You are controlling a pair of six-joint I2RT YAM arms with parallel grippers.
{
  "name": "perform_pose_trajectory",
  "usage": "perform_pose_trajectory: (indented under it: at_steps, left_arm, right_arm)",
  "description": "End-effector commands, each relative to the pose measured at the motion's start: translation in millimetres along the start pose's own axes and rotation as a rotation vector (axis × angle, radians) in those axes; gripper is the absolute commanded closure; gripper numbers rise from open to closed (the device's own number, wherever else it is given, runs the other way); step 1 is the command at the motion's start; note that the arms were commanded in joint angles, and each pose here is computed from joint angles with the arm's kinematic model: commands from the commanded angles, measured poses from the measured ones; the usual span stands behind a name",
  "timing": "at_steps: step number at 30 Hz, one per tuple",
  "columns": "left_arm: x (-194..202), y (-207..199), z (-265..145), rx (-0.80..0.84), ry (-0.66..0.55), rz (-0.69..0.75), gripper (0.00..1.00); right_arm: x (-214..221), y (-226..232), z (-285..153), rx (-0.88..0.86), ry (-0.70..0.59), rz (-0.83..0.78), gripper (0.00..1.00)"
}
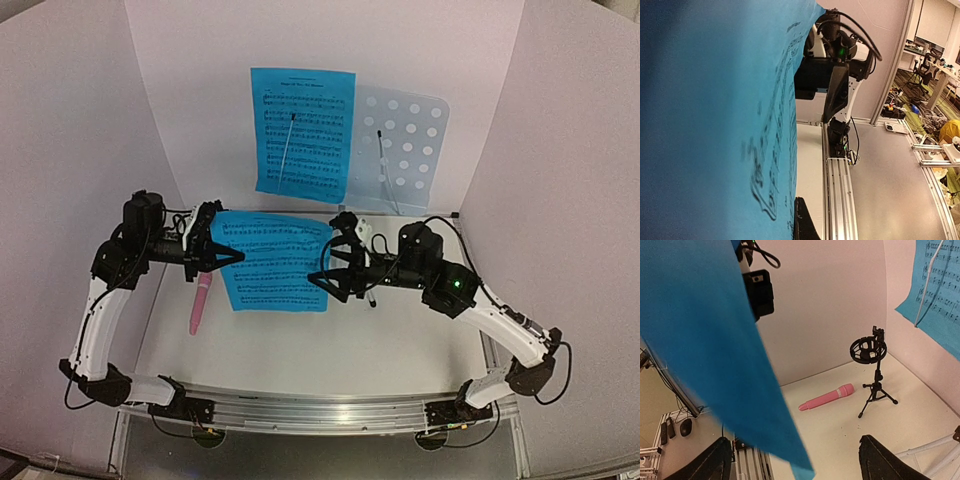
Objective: Set up the instrument practice props
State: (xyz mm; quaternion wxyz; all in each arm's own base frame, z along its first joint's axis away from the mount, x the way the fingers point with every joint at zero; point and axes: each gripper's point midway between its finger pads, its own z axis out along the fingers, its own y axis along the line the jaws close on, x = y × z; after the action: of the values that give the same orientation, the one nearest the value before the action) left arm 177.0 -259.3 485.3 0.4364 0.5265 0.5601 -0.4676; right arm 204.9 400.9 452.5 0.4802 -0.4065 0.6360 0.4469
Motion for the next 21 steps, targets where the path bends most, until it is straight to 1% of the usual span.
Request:
perform_pose_trajectory:
  at_steps: [1, 3, 4, 8, 12, 13, 14, 15, 16, 19, 20, 21]
  left_arm:
    - [-14.5, -13.6, -0.7, 0.049, -0.027, 0.034, 1.00]
    - [-15.2, -14.1, 1.2, 0.059, -0.028, 0.031, 1.00]
    - [-16.1, -14.1, 2.1, 0.062, -0.029, 0.030, 1.00]
    - [-19.8, -10.7, 4.2, 0.064, -0.038, 0.028, 1.00]
    - [-22.9, -6.9, 6.1, 0.065, -0.047, 0.004, 1.00]
    - [-23.6, -6.2, 6.3, 0.063, -0.048, 0.001, 1.00]
    - [-24.2, -5.7, 6.3, 0.061, -0.049, 0.001, 1.00]
    - [-24.3, -5.4, 6.1, 0.057, -0.050, 0.000, 0.95]
    - [-24.2, -5.0, 6.0, 0.053, -0.050, -0.002, 0.90]
    - [-24.8, -4.6, 5.8, 0.048, -0.056, 0.001, 0.66]
    - [-25.6, -4.5, 5.9, 0.048, -0.061, -0.001, 0.57]
    - [-26.4, -3.8, 6.1, 0.047, -0.066, 0.000, 0.50]
  right_arm:
    - [-7.0, 7.4, -2.5, -0.060, -0.001, -0.018, 0.18]
    - [-8.5, 12.1, -3.7, -0.092, -0.001, -0.017, 0.27]
    - [-9.4, 15.3, -4.5, -0.112, -0.002, -0.018, 0.34]
    - [-11.7, 24.0, -6.0, -0.168, -0.002, -0.008, 0.70]
    - [-14.4, 28.5, -4.2, -0.209, 0.001, 0.010, 0.98]
    - [-16.3, 29.3, -5.9, -0.212, -0.003, 0.008, 1.00]
    - [-18.2, 29.6, -8.0, -0.210, -0.009, 0.005, 1.00]
    - [-22.0, 27.0, -11.6, -0.191, -0.022, 0.000, 1.00]
    - [-26.1, 24.5, -15.4, -0.171, -0.036, -0.005, 1.00]
    - [-38.9, 18.5, -26.7, -0.122, -0.074, -0.012, 1.00]
    - [-42.9, 18.1, -30.5, -0.116, -0.085, -0.014, 1.00]
    - [-46.3, 18.8, -34.2, -0.114, -0.094, -0.017, 1.00]
